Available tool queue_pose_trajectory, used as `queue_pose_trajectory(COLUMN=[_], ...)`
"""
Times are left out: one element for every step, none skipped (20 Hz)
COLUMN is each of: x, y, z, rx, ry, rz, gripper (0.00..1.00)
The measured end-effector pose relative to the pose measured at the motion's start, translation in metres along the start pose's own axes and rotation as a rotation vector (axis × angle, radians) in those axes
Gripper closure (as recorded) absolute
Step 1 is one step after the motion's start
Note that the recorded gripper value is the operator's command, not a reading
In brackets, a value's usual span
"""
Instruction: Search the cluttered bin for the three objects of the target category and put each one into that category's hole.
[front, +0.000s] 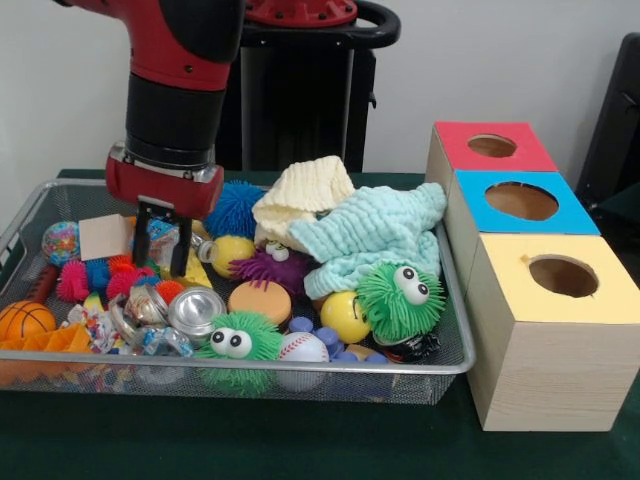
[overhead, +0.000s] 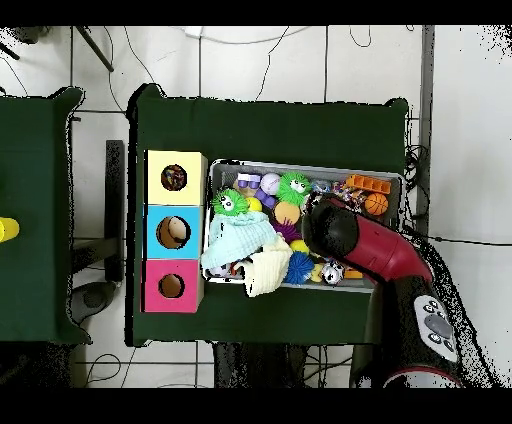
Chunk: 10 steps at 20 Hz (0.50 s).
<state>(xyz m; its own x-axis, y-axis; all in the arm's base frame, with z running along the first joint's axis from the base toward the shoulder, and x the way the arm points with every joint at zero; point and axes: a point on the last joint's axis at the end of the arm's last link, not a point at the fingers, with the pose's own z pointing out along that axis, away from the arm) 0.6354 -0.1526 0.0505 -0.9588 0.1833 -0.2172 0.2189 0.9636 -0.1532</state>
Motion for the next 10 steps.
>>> queue_pose_trajectory(x=[0.000, -0.001, -0.001, -0.001, -0.001, 0.000, 0.000, 0.000, -0.001, -0.001], y=[-0.003, -0.006, -0.009, -0.011, -0.013, -0.018, -0.020, -0.022, -0.023, -0.024], z=[0.000, 0.000, 0.000, 0.000, 0.001, 0.001, 0.002, 0.002, 0.002, 0.002], rx=[0.000, 0.001, 0.002, 0.002, 0.002, 0.002, 0.002, 0.002, 0.001, 0.000], ry=[-0.001, -0.001, -0.001, 0.000, 0.000, 0.002, 0.003, 0.004, 0.004, 0.005], rz=[0.005, 0.009, 0.014, 0.018, 0.022, 0.033, 0.041, 0.047, 0.054, 0.060], gripper=[0.00, 0.00, 0.00, 0.00, 0.00, 0.00, 0.00, 0.00, 0.00, 0.00])
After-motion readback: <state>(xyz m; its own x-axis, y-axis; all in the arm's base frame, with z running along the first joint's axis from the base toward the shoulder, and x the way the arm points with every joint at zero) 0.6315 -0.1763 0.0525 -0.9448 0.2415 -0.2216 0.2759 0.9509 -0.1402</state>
